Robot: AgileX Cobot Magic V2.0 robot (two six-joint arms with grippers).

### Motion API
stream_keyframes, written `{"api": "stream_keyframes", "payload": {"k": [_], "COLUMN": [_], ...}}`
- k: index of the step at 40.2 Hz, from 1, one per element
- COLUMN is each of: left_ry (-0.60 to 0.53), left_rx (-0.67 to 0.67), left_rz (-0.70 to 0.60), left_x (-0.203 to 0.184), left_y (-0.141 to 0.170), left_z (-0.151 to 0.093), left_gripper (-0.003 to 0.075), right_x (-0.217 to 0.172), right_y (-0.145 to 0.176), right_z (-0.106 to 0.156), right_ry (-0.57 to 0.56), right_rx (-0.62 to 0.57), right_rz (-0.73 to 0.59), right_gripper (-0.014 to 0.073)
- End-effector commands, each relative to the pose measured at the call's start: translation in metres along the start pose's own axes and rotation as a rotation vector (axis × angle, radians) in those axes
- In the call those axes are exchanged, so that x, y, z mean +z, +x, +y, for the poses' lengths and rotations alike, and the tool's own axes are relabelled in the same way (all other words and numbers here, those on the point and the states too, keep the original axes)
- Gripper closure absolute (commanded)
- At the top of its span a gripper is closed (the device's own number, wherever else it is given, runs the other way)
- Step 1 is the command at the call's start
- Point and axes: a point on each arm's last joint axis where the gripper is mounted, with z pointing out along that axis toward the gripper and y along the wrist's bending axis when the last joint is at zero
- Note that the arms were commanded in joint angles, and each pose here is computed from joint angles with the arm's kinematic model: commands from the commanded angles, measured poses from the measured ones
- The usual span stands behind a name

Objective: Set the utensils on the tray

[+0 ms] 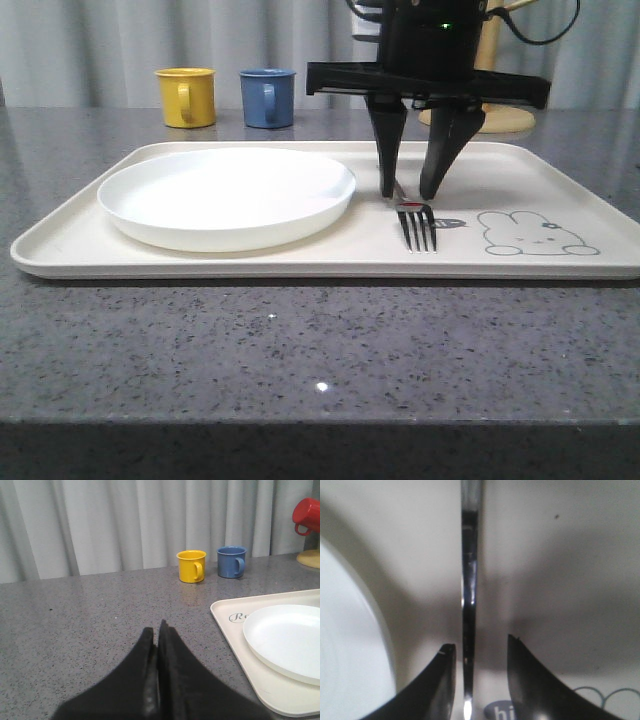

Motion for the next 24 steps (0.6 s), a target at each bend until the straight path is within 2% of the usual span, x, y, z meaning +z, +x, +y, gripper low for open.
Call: {"api": "stream_keyframes", "payload": {"k": [1, 6, 12, 19, 24], "left_ry": [-0.004, -0.004, -0.004, -0.004, -0.004], "left_rx": [-0.011, -0.011, -0.011, -0.011, -0.011], "left_rz": [-0.102, -0.102, -0.102, -0.102, -0.102], "left_x": [-0.001, -0.001, -0.001, -0.001, -0.001], "left_y": [-0.015, -0.015, -0.015, -0.015, -0.015], "left_z": [0.001, 0.001, 0.001, 0.001, 0.001], "left_gripper": [0.0738, 0.0738, 0.0738, 0.0738, 0.0738], "right_x": [-0.045, -0.065, -0.085, -0.116, -0.133], "right_y": [0.003, 0.001, -0.005, -0.010, -0.010], "right_z": [-0.010, -0.018, -0.045, -0.091, -0.134], "right_ry": [0.036, 0.015, 0.003, 0.010, 0.046], "right_rx": [-0.017, -0.033, -0.034, -0.023, 0.027], "right_rz": [-0.041, -0.087, -0.125, -0.202, -0.237], "right_gripper": [0.0300, 0.0300, 0.0300, 0.0300, 0.0300]}}
